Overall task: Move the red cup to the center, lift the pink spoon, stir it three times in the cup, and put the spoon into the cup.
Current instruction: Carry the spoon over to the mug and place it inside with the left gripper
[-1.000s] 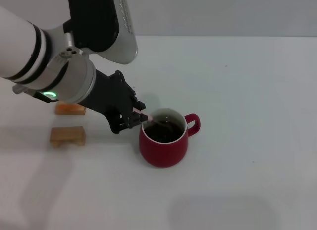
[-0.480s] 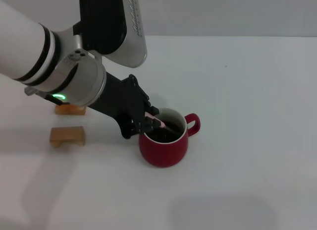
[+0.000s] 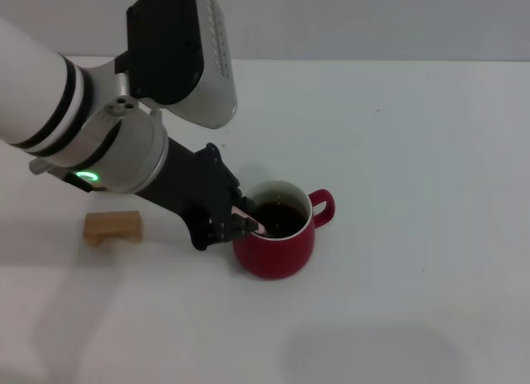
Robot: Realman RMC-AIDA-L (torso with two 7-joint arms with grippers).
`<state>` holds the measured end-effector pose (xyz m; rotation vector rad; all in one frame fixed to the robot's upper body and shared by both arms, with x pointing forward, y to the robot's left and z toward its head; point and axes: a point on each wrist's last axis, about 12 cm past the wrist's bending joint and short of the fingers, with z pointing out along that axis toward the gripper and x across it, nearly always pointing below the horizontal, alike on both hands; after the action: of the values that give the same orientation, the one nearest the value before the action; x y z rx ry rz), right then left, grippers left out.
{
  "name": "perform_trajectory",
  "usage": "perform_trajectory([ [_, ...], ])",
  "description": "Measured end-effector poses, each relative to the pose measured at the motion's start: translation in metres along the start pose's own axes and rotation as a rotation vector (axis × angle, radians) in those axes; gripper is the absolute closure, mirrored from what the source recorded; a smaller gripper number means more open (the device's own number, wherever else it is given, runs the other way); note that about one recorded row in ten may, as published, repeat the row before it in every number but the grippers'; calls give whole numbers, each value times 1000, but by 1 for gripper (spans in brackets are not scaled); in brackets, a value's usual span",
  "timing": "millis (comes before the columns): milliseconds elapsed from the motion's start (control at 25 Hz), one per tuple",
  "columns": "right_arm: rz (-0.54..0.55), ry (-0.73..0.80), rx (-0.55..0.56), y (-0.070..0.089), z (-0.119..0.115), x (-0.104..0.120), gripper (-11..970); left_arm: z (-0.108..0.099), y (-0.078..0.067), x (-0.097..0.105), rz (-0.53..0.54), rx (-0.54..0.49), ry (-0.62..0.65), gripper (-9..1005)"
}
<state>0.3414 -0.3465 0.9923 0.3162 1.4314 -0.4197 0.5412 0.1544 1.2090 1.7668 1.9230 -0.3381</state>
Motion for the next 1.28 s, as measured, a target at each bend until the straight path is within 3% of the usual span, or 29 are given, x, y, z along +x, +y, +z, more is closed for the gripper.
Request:
perform_trajectory([
  [840,6,-4,-2,2,1,0,269,-11,16,5,-34,-74,26,820],
  [1280,5,-9,-1,1,2,-1,268,-2,29,-2,-24,-81,16,819],
])
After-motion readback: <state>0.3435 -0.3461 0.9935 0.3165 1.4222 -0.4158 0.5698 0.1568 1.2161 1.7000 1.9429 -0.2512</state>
